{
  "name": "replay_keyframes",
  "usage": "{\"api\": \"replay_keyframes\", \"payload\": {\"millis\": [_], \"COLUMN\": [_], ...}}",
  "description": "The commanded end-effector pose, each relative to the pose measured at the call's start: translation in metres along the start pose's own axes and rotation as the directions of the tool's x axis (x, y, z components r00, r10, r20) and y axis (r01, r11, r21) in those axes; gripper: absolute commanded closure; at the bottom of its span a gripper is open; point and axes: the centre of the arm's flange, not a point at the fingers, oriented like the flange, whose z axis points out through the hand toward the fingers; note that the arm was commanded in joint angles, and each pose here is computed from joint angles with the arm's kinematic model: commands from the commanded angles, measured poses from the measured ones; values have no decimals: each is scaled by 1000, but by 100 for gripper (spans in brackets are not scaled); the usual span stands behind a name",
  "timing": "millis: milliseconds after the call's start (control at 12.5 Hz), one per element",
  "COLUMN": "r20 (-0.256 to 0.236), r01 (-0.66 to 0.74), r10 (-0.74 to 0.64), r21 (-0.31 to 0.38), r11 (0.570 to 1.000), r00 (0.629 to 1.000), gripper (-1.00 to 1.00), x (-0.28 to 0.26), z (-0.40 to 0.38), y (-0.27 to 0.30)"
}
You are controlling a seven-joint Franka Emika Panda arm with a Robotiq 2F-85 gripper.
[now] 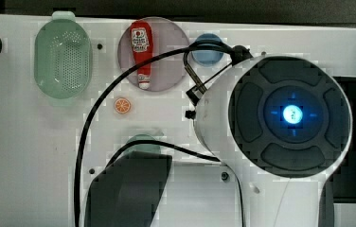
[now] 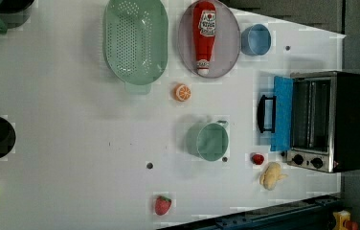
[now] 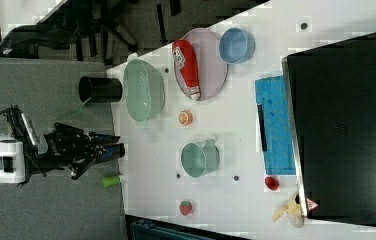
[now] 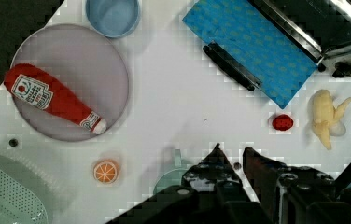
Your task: Flap open oven.
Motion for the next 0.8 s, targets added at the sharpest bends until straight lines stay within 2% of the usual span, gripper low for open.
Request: {"api": "replay_keyframes", "payload": {"millis": [80,800], "r20": [15,19], "r01": [-59,-58], "r10": [59,59], "r21": [-20,-28], "r11": [998,998], "r00": [998,998], "gripper": [65,65], "x": [3,5], "z": [12,16], "y": [-3,-5]}}
